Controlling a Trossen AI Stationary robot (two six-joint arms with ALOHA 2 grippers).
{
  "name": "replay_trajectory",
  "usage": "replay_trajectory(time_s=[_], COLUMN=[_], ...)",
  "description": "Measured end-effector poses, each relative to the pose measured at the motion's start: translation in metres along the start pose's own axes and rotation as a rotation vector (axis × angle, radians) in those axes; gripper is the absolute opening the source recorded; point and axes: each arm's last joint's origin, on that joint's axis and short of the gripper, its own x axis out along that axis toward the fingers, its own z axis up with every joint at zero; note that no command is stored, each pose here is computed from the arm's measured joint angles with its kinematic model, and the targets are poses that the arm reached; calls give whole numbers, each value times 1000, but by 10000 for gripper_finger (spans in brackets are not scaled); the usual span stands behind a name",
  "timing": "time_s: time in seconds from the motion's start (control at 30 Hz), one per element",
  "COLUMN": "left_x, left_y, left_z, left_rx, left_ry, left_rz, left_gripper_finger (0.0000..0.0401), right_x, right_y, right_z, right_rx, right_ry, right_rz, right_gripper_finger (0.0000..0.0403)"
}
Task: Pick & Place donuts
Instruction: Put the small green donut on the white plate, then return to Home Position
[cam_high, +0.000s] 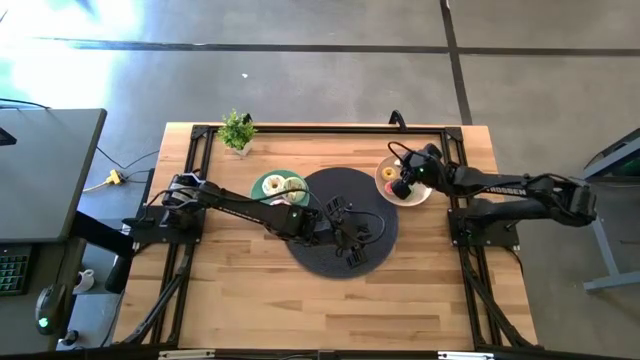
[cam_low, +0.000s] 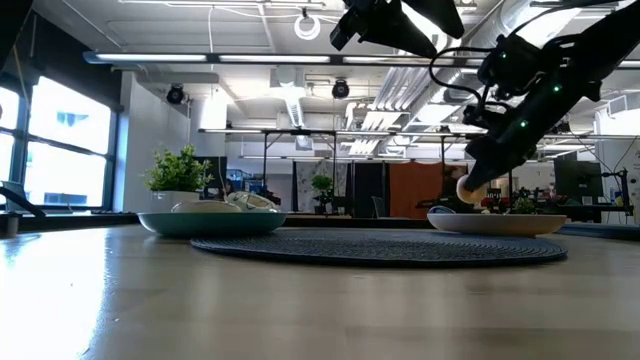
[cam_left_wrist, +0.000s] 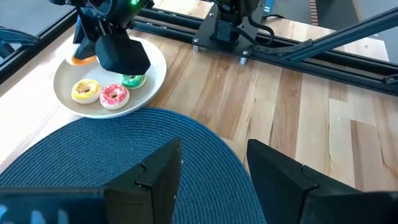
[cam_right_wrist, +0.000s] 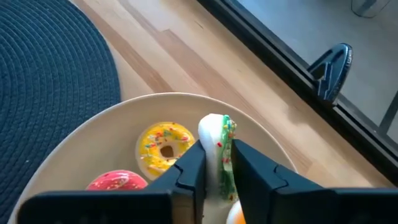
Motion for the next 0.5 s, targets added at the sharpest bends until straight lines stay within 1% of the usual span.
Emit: replay_trajectory(time_s=[0.2,0.33,0.37,0.43,0.5], left_x=[0,0,0,0,0], left_y=[0,0,0,0,0], left_z=[0,0,0,0,0], left_rx=[-3,-6,-12,-26,-28], left_ry=[0,0,-1,-1,-1], left_rz=[0,1,1,2,3], left_gripper_finger=[182,182,182,182,182], right_x=[0,0,-1,-2,-5], right_y=[1,4,4,3,0], right_z=[-1,0,1,3,4], right_rx=[-7,-27,-27,-14,-21], right_ry=[14,4,-11,-25,-7], right_rz=[18,119,129,110,74], right_gripper_finger=[110,127,131,138,144])
